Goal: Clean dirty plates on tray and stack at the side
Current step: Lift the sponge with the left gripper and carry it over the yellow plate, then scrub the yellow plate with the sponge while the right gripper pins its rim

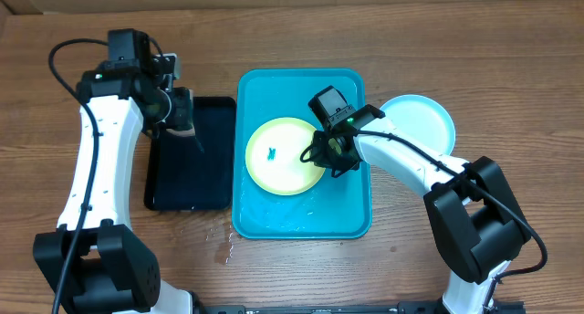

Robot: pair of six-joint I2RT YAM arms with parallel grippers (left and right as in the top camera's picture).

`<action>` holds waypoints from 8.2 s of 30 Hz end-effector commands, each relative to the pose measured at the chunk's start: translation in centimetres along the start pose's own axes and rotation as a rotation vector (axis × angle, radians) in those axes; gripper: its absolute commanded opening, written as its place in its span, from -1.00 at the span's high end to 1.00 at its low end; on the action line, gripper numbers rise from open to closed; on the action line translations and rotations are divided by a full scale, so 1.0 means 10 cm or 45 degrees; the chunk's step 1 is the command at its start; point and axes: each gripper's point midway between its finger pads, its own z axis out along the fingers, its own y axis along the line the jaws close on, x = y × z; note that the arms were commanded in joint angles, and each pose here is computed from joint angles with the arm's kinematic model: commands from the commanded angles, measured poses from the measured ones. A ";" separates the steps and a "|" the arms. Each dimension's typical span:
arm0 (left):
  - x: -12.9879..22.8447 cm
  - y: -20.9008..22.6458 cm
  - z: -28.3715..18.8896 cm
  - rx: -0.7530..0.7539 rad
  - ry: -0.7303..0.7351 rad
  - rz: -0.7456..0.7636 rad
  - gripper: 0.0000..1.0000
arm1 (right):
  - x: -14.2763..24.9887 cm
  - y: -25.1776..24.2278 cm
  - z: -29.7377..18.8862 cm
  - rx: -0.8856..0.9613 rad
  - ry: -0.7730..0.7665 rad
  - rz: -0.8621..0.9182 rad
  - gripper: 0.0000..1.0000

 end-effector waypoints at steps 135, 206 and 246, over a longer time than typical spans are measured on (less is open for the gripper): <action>1.11 -1.14 1.45 0.091 0.341 0.084 0.92 | 0.07 0.05 0.10 -0.057 0.011 -0.008 0.91; 0.41 -1.54 0.86 0.291 0.251 0.046 0.92 | 0.10 0.04 0.10 -0.046 0.024 -0.008 0.90; 0.30 -2.06 0.62 0.652 0.217 0.051 0.92 | 0.10 0.04 0.10 -0.045 0.026 -0.009 0.90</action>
